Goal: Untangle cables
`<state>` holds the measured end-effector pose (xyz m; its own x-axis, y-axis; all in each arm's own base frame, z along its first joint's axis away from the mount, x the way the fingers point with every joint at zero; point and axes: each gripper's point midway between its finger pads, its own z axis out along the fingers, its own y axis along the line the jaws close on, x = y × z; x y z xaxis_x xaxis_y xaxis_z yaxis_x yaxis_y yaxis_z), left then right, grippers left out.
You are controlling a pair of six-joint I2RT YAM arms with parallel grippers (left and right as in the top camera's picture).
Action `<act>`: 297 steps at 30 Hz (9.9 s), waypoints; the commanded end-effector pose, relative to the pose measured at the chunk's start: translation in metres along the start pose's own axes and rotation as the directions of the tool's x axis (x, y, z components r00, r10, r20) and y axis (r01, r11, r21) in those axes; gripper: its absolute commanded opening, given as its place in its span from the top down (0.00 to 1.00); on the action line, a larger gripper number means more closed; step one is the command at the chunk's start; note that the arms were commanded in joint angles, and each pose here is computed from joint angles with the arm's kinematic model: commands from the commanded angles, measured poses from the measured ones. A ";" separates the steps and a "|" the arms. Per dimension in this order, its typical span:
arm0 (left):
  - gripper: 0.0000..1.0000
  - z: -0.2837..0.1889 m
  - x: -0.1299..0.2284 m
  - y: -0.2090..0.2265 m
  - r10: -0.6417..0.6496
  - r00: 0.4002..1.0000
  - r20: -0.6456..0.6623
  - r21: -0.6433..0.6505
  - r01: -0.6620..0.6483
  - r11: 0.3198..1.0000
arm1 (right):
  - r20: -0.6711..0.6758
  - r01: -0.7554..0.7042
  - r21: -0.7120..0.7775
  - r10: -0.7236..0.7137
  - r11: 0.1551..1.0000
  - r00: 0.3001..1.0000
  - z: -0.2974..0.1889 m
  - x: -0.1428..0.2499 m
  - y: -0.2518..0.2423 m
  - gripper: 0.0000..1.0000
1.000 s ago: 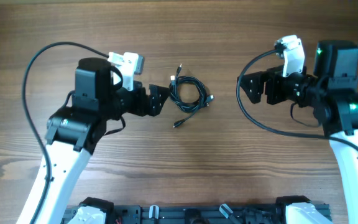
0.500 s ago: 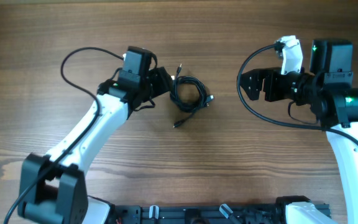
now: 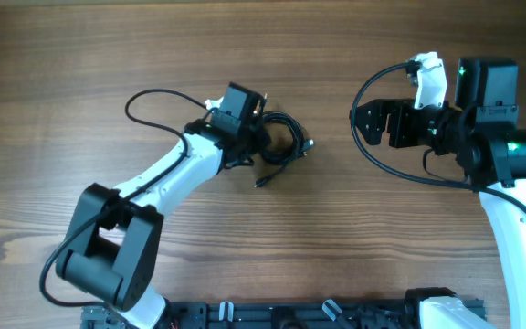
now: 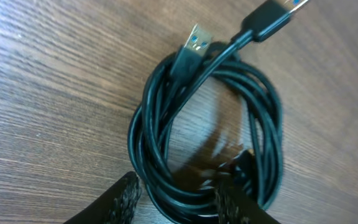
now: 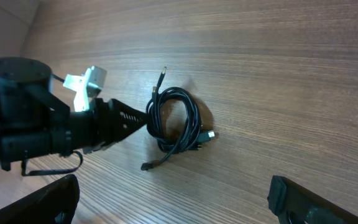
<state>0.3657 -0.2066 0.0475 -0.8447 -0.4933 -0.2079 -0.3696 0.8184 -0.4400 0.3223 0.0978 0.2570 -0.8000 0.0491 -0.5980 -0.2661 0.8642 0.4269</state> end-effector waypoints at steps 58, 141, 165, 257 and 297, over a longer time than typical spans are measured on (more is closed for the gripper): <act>0.96 -0.136 -0.073 -0.030 0.514 0.794 0.324 0.039 -0.554 0.832 | -0.065 0.013 -0.169 -0.024 0.986 0.998 0.050 -0.007 0.024 0.14; 0.96 -0.118 0.047 -0.110 0.732 0.673 0.104 0.315 -0.721 0.618 | 0.027 -0.099 -0.167 0.105 0.981 0.994 0.018 -0.029 -0.033 0.06; 0.96 -0.147 0.029 -0.129 0.584 0.799 0.144 0.420 -0.583 0.695 | -0.142 -0.101 -0.293 0.061 0.951 0.988 0.094 -0.007 0.041 0.37; 0.96 -0.204 -0.037 -0.084 0.260 0.956 0.135 0.440 -0.293 0.849 | -0.309 -0.305 -0.309 0.208 0.901 0.928 0.132 0.017 0.075 0.32; 0.96 -0.198 -0.045 -0.088 0.159 0.982 0.103 0.455 -0.189 0.870 | -0.313 -0.497 -0.196 0.426 0.846 0.849 0.215 0.022 0.081 0.96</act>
<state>0.3591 -0.1998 0.2603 -0.8551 -0.3835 -0.3488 0.0004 0.6724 -0.7402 0.3919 0.2890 0.1417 -0.9524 0.3017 -0.0438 0.1443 0.5727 0.8070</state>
